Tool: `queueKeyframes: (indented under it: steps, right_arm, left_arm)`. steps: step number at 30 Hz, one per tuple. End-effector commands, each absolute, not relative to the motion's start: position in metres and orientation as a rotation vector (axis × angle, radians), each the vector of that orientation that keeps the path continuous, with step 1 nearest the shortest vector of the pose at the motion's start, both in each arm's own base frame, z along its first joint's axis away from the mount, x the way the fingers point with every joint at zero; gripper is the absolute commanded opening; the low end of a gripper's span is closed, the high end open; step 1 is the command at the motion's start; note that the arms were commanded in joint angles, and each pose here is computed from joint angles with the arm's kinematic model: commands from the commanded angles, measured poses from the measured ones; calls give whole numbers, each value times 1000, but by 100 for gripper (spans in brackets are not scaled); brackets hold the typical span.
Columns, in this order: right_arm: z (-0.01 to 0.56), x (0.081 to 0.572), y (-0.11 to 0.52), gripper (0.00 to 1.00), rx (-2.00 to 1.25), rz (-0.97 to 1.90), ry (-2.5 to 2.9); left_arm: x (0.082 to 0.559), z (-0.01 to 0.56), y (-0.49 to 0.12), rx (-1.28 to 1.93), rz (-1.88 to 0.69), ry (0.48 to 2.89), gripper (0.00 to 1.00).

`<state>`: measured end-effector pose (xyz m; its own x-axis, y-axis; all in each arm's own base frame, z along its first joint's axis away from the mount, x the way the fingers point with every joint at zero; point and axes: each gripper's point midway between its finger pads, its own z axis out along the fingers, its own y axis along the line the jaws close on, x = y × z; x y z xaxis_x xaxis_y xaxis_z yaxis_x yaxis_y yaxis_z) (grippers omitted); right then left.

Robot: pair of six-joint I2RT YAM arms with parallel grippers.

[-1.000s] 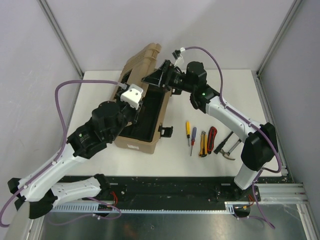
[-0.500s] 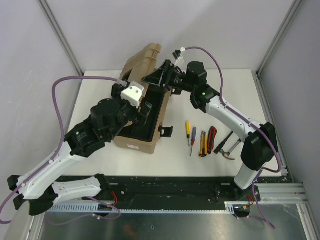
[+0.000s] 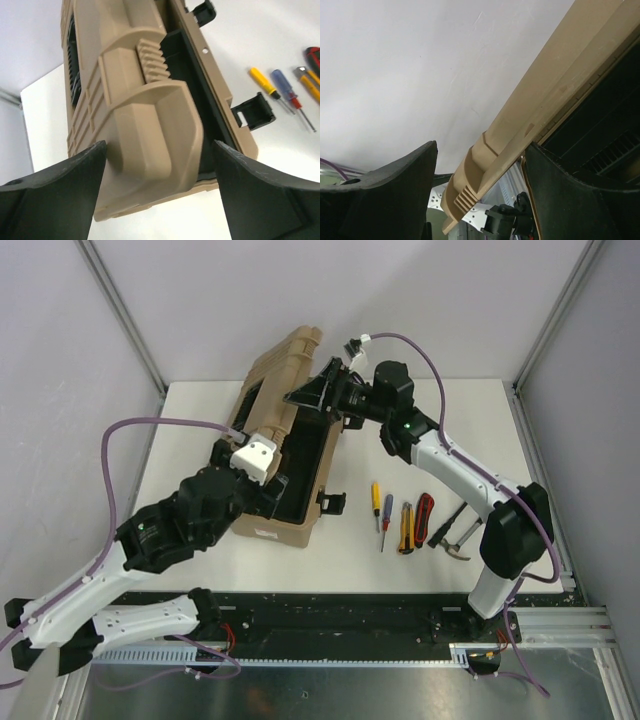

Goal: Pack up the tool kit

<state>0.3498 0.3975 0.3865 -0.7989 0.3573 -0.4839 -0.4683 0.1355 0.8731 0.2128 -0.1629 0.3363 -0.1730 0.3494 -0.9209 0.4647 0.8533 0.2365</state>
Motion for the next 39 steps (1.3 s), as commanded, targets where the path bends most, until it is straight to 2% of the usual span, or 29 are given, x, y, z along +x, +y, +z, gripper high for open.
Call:
queueKeyframes:
  steps: [1, 7, 10, 14, 19, 22, 29, 39]
  right_arm:
    - [415, 369, 391, 76, -86, 1708, 1682]
    - [415, 370, 391, 75, -74, 1726, 1685]
    - [415, 371, 391, 75, -71, 1735, 1682]
    - [413, 373, 390, 75, -61, 1733, 1688]
    - [402, 378, 383, 77, -25, 1703, 1720]
    - [395, 384, 373, 78, 9, 1663, 1741]
    - [378, 400, 324, 81, 122, 1475, 1783]
    - [280, 394, 295, 82, 85, 1049, 2107]
  left_arm:
    - [210, 312, -149, 621, -20, 1849, 85]
    - [212, 301, -143, 617, 43, 1861, 65]
    - [214, 299, -141, 617, 84, 1859, 51]
    - [216, 306, -139, 591, 98, 1844, 27]
    - [217, 322, -135, 548, 87, 1813, 4]
    - [217, 330, -134, 525, 78, 1799, 0]
    - [218, 347, -131, 471, 58, 1777, 0]
    - [211, 381, -121, 310, -73, 1723, 0]
